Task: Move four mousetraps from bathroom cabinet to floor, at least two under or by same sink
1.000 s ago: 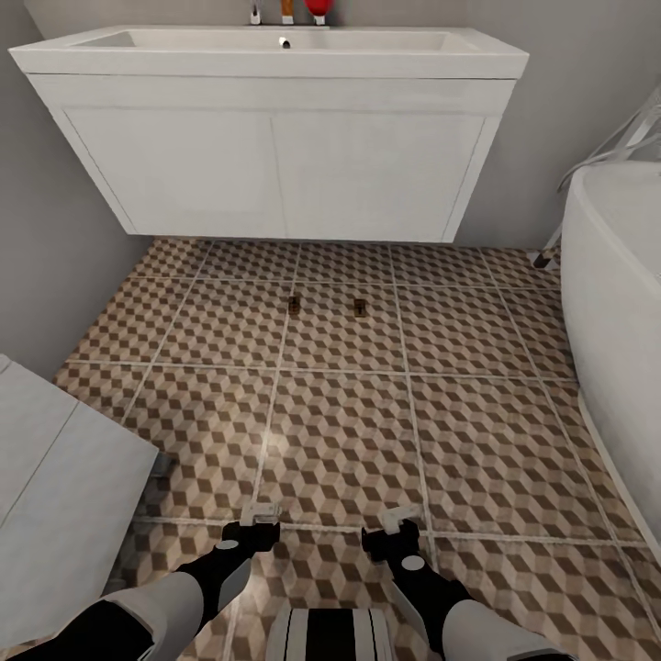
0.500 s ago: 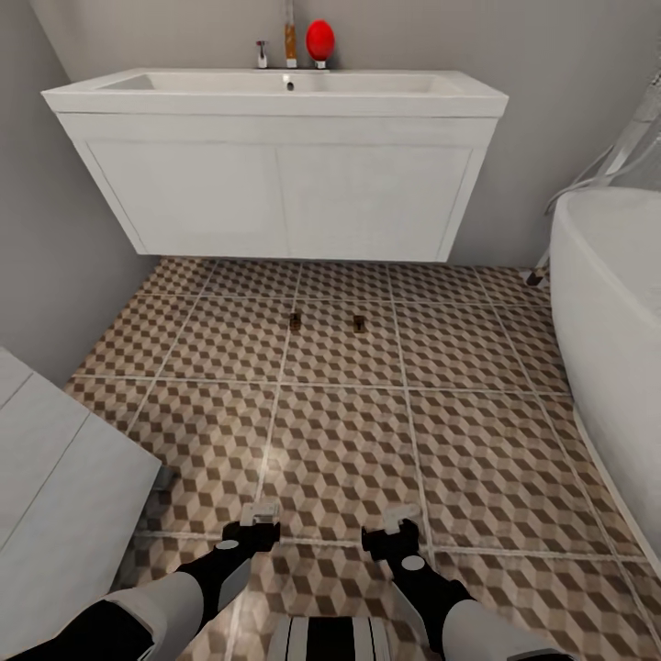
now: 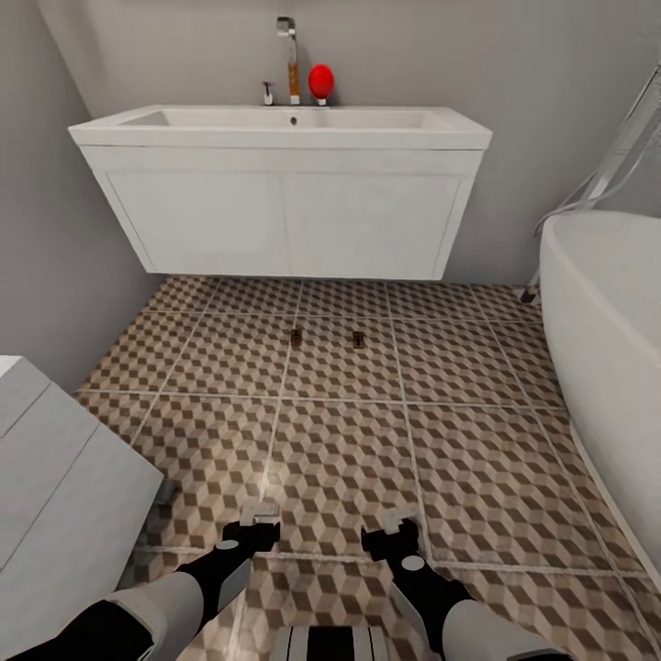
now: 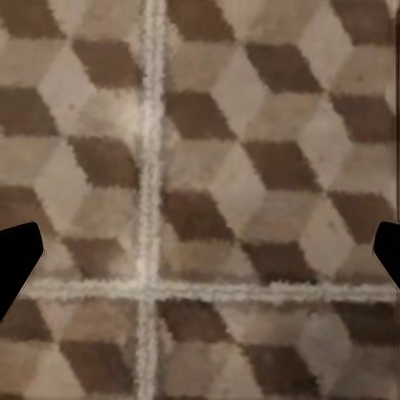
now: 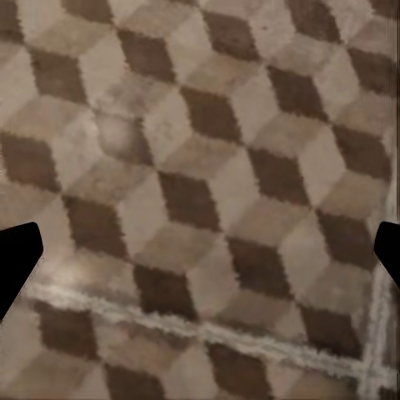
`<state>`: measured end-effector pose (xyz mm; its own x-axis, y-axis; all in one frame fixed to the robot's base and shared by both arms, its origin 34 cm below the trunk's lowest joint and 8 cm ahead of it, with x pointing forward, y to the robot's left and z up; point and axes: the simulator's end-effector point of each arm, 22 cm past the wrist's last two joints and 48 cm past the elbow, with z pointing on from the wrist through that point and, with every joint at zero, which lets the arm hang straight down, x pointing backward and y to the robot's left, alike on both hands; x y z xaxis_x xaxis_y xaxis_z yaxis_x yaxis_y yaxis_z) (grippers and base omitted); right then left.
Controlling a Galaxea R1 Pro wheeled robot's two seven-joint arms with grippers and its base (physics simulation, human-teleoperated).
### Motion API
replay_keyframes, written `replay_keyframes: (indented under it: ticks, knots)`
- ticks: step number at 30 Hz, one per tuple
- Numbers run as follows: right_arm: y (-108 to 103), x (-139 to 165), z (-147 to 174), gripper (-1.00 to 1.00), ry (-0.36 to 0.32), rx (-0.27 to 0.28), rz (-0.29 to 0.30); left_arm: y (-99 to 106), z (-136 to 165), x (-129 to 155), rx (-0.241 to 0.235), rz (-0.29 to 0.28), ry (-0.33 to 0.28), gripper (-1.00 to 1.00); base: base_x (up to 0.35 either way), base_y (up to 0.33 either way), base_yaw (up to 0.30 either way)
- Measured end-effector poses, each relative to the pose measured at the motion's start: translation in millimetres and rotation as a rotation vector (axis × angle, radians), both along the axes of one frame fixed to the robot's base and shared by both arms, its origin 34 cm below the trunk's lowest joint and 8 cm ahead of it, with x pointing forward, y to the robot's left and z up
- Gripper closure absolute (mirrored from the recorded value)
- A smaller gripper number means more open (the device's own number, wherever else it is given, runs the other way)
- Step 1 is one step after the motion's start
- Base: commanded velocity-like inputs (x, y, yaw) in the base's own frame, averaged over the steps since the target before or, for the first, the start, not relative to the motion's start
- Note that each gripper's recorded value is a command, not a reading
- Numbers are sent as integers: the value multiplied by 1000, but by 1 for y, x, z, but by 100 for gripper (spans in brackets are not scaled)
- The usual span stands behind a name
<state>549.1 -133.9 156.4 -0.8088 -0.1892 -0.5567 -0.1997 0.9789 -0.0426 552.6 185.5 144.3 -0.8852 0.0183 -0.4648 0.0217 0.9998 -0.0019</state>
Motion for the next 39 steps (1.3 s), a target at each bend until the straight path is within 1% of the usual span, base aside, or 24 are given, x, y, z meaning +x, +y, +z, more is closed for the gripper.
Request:
replay_keyframes:
  ticks: [22,39]
  knots:
    - [0,29,46,-100,-91,1,-4,1,46,30,2,3,-90,-100,0,0,0]
    - [-3,49,83,-100,-164,-8,-12,1,83,50,-4,4,-157,-100,0,0,0]
